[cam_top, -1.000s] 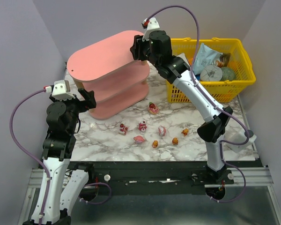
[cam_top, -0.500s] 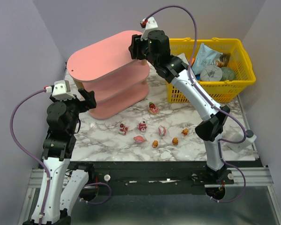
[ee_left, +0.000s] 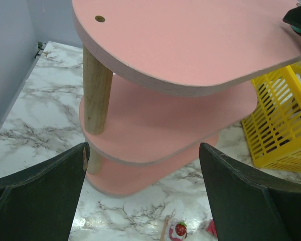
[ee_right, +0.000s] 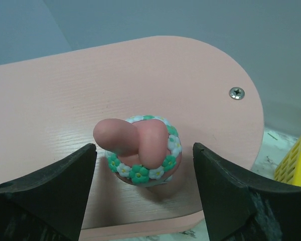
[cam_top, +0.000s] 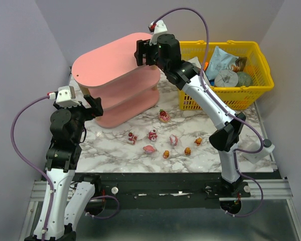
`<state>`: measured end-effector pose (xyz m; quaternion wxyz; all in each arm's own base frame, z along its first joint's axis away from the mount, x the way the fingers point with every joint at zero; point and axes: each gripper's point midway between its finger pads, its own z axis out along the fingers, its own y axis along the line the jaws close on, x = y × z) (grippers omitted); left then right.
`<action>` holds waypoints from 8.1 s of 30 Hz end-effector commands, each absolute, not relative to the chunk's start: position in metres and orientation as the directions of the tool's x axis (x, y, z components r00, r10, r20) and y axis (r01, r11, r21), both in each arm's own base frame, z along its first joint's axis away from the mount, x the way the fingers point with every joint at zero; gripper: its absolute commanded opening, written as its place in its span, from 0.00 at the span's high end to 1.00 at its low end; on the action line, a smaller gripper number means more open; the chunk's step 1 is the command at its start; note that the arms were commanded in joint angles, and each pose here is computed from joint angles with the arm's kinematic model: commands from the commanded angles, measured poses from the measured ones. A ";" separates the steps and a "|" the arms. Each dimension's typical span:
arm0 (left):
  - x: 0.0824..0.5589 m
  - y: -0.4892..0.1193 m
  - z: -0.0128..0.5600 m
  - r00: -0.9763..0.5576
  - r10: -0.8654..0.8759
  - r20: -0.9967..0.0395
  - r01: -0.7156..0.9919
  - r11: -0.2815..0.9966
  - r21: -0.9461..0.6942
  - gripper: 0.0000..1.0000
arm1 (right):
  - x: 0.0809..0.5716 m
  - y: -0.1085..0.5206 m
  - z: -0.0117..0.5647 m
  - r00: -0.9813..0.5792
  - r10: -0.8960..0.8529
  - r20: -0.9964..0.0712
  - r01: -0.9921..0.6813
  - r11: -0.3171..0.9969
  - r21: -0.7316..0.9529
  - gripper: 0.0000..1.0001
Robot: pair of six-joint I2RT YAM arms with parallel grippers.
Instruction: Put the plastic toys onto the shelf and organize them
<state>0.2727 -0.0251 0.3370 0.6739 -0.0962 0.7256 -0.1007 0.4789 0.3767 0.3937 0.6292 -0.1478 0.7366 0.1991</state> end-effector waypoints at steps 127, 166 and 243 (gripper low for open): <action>0.282 -0.033 0.309 -0.156 -0.326 -0.933 0.001 0.944 -0.330 0.01 | 0.189 0.382 0.181 -0.575 -0.186 -0.797 -0.552 0.807 0.210 0.77; 0.289 -0.019 0.306 -0.159 -0.329 -0.931 -0.040 0.944 -0.327 0.01 | 0.345 0.428 0.428 -0.095 -0.181 -0.979 -0.810 0.586 -0.030 0.67; 0.288 -0.014 0.304 -0.156 -0.330 -0.931 -0.059 0.944 -0.325 0.01 | 0.421 0.470 0.399 0.017 -0.083 -0.996 -0.728 0.682 -0.069 0.43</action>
